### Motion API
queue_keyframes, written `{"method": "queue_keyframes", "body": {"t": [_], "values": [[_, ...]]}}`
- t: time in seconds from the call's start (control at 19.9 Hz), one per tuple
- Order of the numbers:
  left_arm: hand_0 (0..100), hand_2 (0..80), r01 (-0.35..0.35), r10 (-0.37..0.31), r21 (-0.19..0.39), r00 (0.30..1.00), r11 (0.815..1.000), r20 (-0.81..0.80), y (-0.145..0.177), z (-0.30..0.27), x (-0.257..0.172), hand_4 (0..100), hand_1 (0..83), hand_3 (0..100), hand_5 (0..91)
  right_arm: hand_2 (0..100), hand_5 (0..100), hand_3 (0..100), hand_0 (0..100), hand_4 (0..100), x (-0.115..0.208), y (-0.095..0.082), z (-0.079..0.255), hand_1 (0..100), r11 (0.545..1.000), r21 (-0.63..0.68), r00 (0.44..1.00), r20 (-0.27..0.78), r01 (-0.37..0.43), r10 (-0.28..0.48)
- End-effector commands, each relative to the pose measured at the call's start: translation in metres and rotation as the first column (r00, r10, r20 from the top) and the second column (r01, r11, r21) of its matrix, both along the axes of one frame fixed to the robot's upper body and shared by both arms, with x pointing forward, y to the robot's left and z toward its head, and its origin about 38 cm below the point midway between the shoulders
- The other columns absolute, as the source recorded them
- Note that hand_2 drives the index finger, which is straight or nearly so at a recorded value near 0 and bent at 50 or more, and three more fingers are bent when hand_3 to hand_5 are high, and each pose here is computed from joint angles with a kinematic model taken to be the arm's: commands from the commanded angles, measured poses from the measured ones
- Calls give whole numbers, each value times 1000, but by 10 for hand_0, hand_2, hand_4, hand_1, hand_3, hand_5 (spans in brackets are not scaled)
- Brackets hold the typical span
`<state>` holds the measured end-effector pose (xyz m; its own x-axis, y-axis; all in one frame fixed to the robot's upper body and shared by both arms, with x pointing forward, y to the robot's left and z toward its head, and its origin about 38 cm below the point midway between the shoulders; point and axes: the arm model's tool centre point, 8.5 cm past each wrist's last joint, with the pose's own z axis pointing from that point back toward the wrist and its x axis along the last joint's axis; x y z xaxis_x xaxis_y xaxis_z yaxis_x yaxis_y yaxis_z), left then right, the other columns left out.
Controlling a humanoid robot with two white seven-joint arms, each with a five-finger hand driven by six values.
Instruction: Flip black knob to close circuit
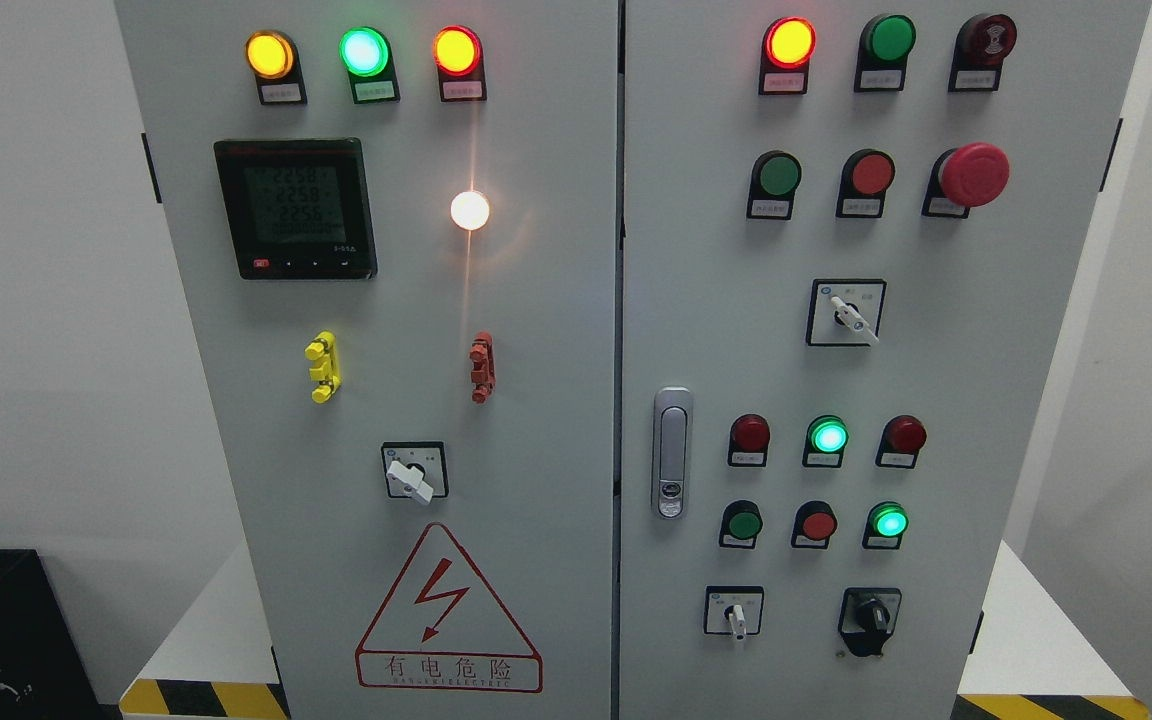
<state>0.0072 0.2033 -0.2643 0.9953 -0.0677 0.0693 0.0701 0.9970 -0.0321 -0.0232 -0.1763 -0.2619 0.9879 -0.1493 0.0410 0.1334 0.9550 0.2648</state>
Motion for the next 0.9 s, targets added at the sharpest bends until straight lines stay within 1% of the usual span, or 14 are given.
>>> {"method": "queue_keyframes", "body": {"t": [0.0, 0.4, 0.75, 0.85], "values": [[120, 0, -2, 2, -3, 1000, 1000, 2, -1, 0, -6, 0, 556, 0, 0, 0, 0, 0, 0, 0, -4, 1, 0, 87, 1000, 3, 1000, -9, -12, 12], [120, 0, -2, 2, -3, 1000, 1000, 2, -1, 0, -6, 0, 556, 0, 0, 0, 0, 0, 0, 0, 1, 1, 0, 86, 1000, 8, 1000, 1, -13, 13], [120, 0, -2, 2, -3, 1000, 1000, 2, -1, 0, -6, 0, 556, 0, 0, 0, 0, 0, 0, 0, 34, 3, 0, 78, 1000, 11, 998, 60, -26, 25], [120, 0, -2, 2, -3, 1000, 1000, 2, -1, 0, -6, 0, 556, 0, 0, 0, 0, 0, 0, 0, 47, 2, 1, 78, 1000, 5, 993, 116, -29, 28]]}}
